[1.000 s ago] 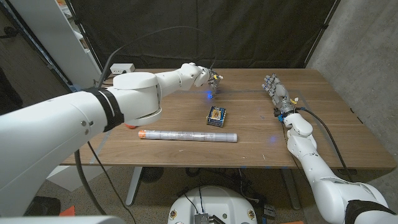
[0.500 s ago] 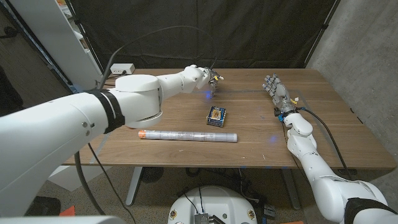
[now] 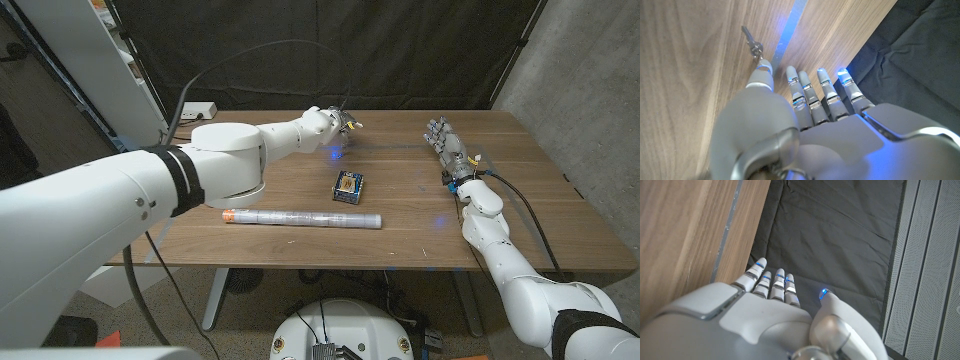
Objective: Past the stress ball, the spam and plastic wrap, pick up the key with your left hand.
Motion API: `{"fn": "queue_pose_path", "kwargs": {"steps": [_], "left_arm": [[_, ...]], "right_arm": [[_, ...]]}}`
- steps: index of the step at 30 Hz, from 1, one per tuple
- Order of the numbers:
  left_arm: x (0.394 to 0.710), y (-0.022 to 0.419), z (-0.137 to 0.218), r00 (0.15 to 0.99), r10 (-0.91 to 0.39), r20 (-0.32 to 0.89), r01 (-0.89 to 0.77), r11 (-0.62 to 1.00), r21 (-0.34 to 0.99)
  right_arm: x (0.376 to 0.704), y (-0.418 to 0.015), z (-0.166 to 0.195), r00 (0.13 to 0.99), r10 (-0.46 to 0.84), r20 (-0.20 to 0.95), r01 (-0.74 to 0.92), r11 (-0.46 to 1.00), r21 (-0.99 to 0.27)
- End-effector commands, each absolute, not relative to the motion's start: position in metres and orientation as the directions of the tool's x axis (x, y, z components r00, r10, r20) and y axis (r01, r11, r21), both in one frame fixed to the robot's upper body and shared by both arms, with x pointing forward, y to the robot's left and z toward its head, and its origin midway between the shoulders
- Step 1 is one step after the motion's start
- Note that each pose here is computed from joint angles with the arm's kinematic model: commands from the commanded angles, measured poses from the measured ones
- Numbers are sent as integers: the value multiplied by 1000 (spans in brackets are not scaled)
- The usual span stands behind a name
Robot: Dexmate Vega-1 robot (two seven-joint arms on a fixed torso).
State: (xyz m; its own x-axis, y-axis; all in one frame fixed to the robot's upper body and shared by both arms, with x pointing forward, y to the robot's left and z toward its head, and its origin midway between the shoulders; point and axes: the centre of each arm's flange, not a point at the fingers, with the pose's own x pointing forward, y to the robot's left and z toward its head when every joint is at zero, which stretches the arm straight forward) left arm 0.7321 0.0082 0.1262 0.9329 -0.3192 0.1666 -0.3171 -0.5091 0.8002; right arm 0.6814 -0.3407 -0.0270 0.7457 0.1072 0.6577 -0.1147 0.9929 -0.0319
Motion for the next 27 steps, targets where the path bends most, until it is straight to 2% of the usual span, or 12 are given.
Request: {"fn": "queue_pose_path", "kwargs": {"steps": [1, 27], "left_arm": [[730, 3, 131, 928, -317, 197, -342, -509, 790], [730, -2, 120, 938, -316, 143, -297, -519, 802]], "right_arm": [[686, -343, -24, 747, 94, 658, -104, 994, -25], [681, -345, -26, 742, 78, 666, -89, 996, -18]]}}
